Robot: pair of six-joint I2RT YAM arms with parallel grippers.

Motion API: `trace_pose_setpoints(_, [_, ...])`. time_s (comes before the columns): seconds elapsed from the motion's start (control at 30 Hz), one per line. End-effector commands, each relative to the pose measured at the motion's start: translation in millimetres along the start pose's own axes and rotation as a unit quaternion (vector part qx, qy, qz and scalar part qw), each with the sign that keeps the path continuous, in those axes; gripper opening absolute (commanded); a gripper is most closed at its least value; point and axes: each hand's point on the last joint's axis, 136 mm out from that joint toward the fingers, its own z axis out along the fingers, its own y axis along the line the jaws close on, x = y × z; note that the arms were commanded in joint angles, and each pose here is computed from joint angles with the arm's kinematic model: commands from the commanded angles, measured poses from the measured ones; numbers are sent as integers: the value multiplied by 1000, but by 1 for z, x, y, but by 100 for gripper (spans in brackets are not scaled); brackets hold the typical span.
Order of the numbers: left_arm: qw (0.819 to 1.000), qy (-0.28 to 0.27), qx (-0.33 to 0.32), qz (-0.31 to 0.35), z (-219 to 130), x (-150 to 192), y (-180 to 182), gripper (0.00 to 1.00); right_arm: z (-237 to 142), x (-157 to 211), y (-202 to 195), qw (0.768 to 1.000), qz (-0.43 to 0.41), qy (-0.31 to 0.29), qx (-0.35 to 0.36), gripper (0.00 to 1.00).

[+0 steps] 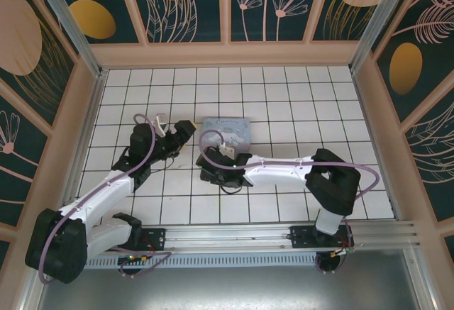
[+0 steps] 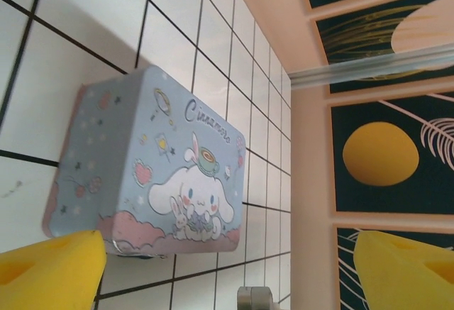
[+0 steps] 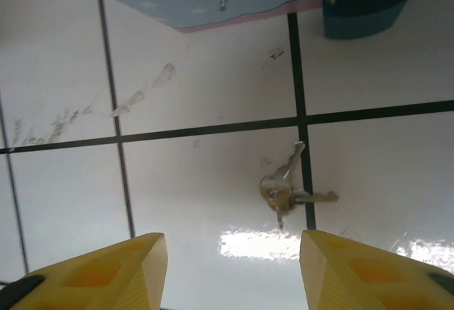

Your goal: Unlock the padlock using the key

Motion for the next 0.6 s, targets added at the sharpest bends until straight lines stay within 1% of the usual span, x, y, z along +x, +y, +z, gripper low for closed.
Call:
trace_pose_setpoints(0.0, [1000,2,7,14,-3,-4,-8,91,7,-5,-15,999,-7,-5,50,51])
trace_pose_setpoints(0.57, [1000,2,6,8,-2,-4,-2,92,32,-9,-15,995,-17,-1,97,44])
